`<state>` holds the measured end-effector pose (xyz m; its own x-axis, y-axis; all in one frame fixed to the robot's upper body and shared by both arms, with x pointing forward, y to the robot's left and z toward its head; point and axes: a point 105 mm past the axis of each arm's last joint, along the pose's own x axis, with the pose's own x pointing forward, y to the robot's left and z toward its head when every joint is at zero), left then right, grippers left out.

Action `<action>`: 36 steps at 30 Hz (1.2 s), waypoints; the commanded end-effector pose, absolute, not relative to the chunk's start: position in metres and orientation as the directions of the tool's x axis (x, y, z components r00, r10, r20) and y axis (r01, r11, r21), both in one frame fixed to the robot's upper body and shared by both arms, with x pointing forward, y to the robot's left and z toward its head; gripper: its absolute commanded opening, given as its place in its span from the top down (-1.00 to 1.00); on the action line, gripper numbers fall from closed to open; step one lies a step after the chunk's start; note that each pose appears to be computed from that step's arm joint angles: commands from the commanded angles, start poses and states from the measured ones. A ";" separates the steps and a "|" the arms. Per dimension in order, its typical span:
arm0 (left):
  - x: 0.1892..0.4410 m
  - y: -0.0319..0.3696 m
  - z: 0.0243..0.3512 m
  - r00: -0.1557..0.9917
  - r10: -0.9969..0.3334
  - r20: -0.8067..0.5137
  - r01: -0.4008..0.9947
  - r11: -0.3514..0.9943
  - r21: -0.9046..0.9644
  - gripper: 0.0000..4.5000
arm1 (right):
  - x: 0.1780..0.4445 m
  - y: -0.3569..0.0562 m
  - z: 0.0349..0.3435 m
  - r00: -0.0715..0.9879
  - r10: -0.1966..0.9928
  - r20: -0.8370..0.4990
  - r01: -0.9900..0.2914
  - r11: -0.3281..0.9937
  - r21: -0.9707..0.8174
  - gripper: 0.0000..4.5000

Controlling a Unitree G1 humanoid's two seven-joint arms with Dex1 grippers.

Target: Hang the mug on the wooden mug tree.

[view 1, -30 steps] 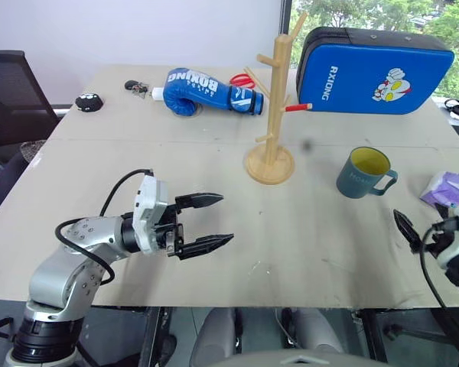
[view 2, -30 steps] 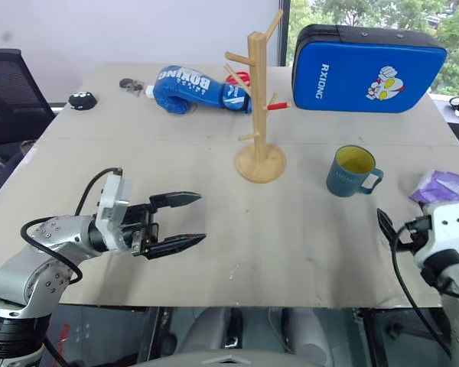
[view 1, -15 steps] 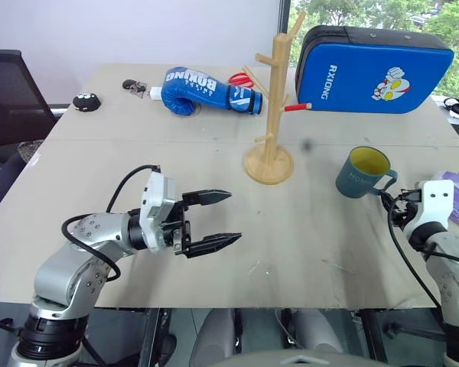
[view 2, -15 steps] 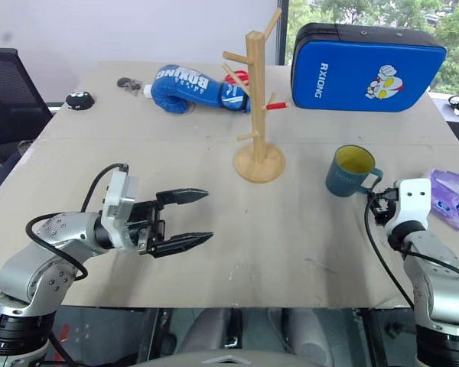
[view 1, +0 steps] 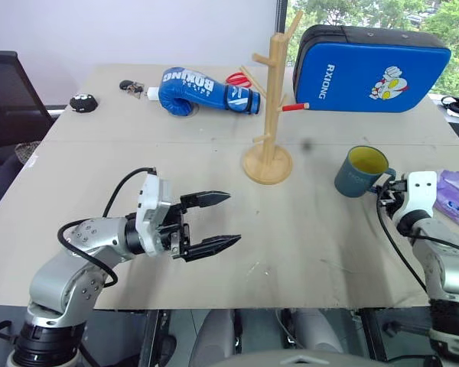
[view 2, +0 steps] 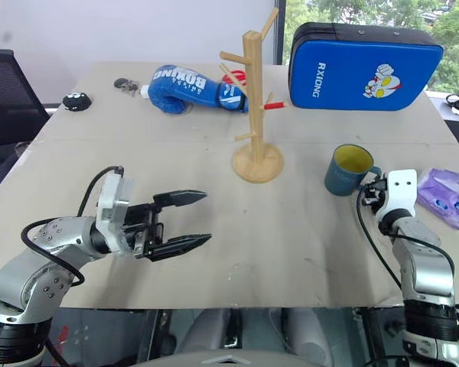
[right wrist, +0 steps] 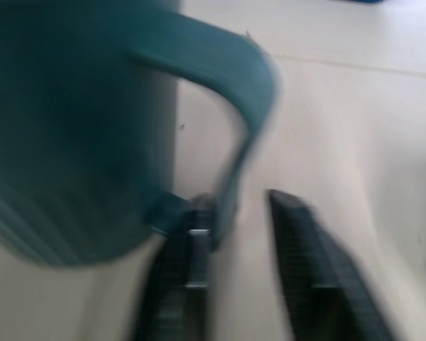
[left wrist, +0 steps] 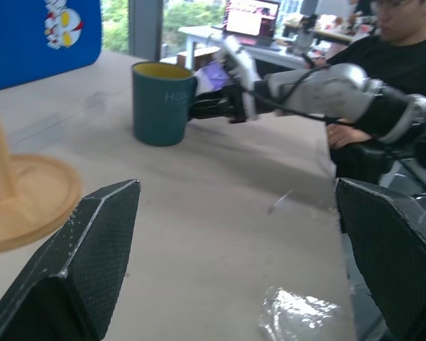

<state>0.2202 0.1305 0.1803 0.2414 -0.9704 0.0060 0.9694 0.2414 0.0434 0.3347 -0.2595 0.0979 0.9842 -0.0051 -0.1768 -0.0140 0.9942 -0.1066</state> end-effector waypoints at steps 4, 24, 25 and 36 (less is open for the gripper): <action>0.217 0.133 0.194 0.277 -0.957 0.088 0.958 0.282 0.054 -1.00 | 0.331 -0.244 0.134 0.987 0.146 -0.062 -0.154 0.976 -0.155 0.98; 0.225 0.193 0.191 0.439 -0.842 0.315 0.886 0.464 0.005 -1.00 | 0.343 -0.130 0.255 0.674 0.734 -0.090 -0.678 0.565 -0.470 0.98; 0.223 0.193 0.190 0.439 -0.841 0.315 0.886 0.463 0.002 -1.00 | 0.348 -0.131 0.257 0.671 0.735 -0.097 -0.682 0.559 -0.472 0.98; 0.208 0.195 0.187 0.473 -0.821 0.318 0.871 0.490 -0.030 -1.00 | 0.388 -0.102 0.267 0.571 0.810 -0.132 -0.749 0.448 -0.487 0.98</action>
